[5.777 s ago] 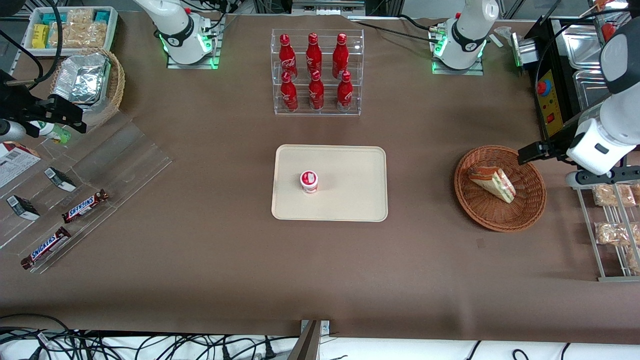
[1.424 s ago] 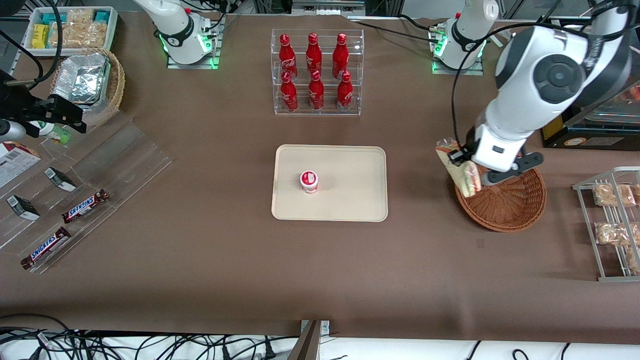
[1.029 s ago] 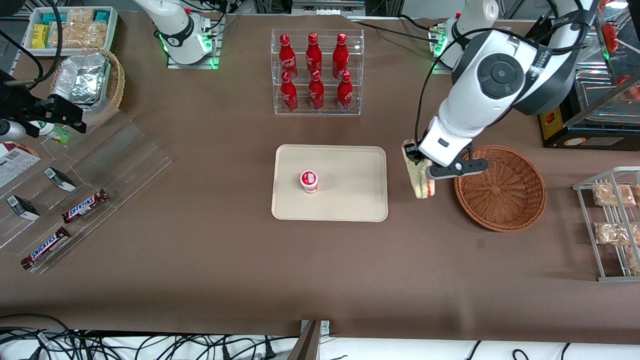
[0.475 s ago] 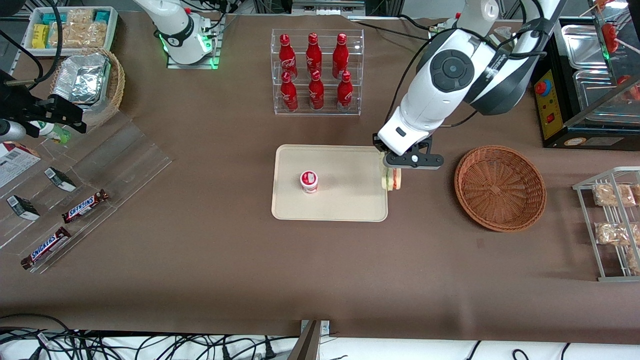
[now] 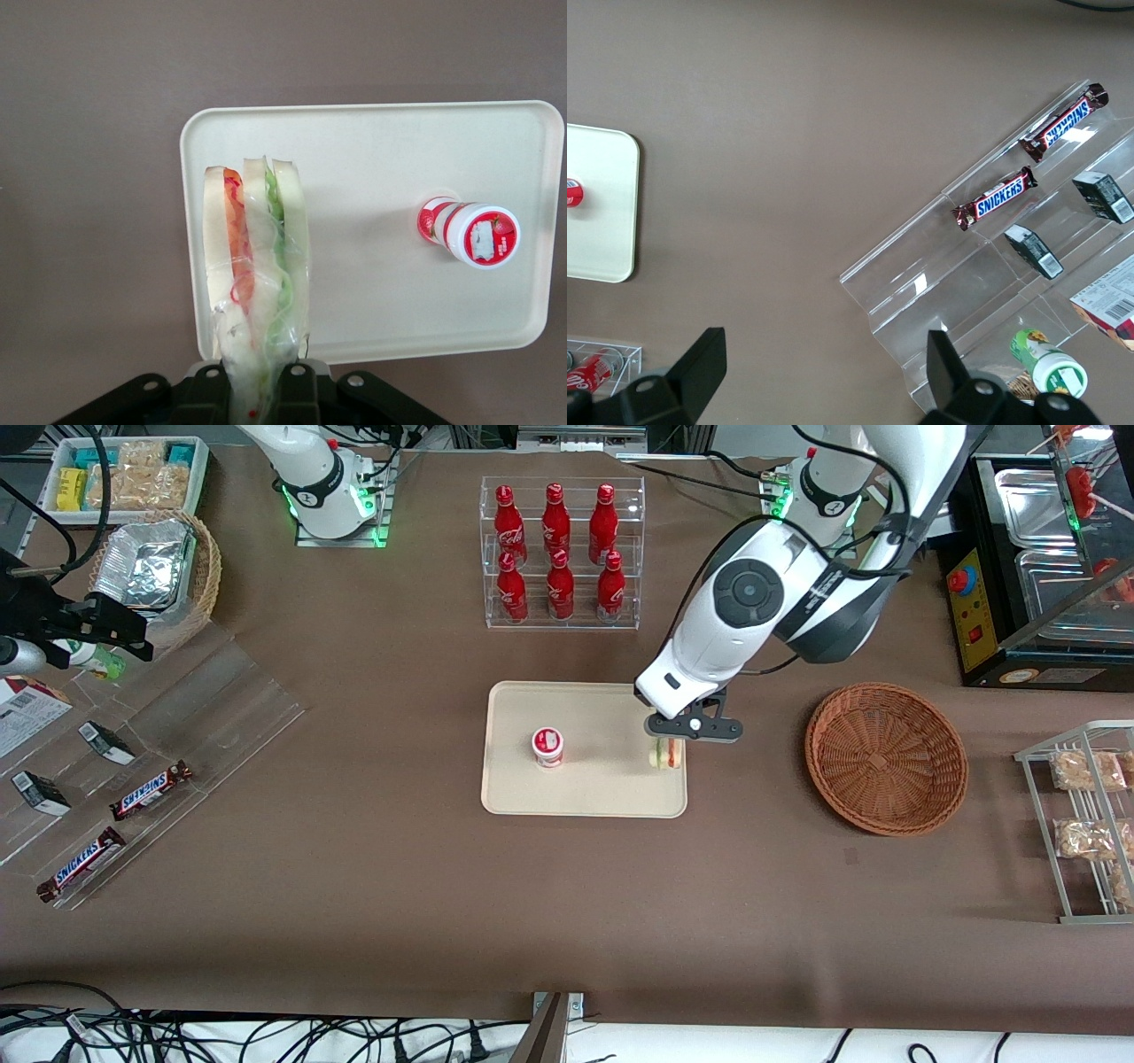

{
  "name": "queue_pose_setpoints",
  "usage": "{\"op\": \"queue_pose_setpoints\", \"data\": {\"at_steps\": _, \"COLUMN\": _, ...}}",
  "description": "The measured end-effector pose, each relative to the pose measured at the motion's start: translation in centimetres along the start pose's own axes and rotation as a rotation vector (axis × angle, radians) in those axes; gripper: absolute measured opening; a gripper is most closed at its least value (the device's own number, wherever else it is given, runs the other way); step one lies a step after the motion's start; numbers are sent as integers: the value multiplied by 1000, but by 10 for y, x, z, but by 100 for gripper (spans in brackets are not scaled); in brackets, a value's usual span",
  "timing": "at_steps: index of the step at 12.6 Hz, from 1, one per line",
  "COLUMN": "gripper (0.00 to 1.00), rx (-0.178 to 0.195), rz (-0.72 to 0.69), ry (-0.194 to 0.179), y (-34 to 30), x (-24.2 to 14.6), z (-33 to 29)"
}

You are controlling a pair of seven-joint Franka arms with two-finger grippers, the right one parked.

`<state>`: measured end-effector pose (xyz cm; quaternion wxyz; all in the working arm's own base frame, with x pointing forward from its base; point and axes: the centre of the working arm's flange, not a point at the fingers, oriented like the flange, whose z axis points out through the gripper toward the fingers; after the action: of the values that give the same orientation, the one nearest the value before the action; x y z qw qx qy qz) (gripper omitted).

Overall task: Place sandwich from basket to tray
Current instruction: 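Lower the sandwich onto the tray beside the yogurt cup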

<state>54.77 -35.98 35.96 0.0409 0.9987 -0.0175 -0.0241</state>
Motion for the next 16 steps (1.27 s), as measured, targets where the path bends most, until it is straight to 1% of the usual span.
{"op": "queue_pose_setpoints", "data": {"at_steps": 1, "gripper": 15, "rx": 8, "rz": 9, "ry": 4, "y": 7, "x": 0, "z": 16}}
{"op": "queue_pose_setpoints", "data": {"at_steps": 4, "gripper": 15, "rx": 34, "rz": 16, "ry": 6, "y": 20, "x": -3, "z": 63}}
{"op": "queue_pose_setpoints", "data": {"at_steps": 6, "gripper": 15, "rx": 36, "rz": 19, "ry": 0, "y": 22, "x": -2, "z": 87}}
{"op": "queue_pose_setpoints", "data": {"at_steps": 8, "gripper": 15, "rx": 29, "rz": 16, "ry": -12, "y": 20, "x": -1, "z": 104}}
{"op": "queue_pose_setpoints", "data": {"at_steps": 10, "gripper": 15, "rx": 51, "rz": 31, "ry": -11, "y": 18, "x": 0, "z": 115}}
{"op": "queue_pose_setpoints", "data": {"at_steps": 12, "gripper": 16, "rx": 59, "rz": 32, "ry": -15, "y": 17, "x": 0, "z": 122}}
{"op": "queue_pose_setpoints", "data": {"at_steps": 13, "gripper": 19, "rx": 62, "rz": 31, "ry": -18, "y": 16, "x": -1, "z": 125}}
{"op": "queue_pose_setpoints", "data": {"at_steps": 15, "gripper": 36, "rx": 72, "rz": 39, "ry": -15, "y": 16, "x": -1, "z": 129}}
{"op": "queue_pose_setpoints", "data": {"at_steps": 16, "gripper": 47, "rx": 75, "rz": 41, "ry": -13, "y": 15, "x": -1, "z": 129}}
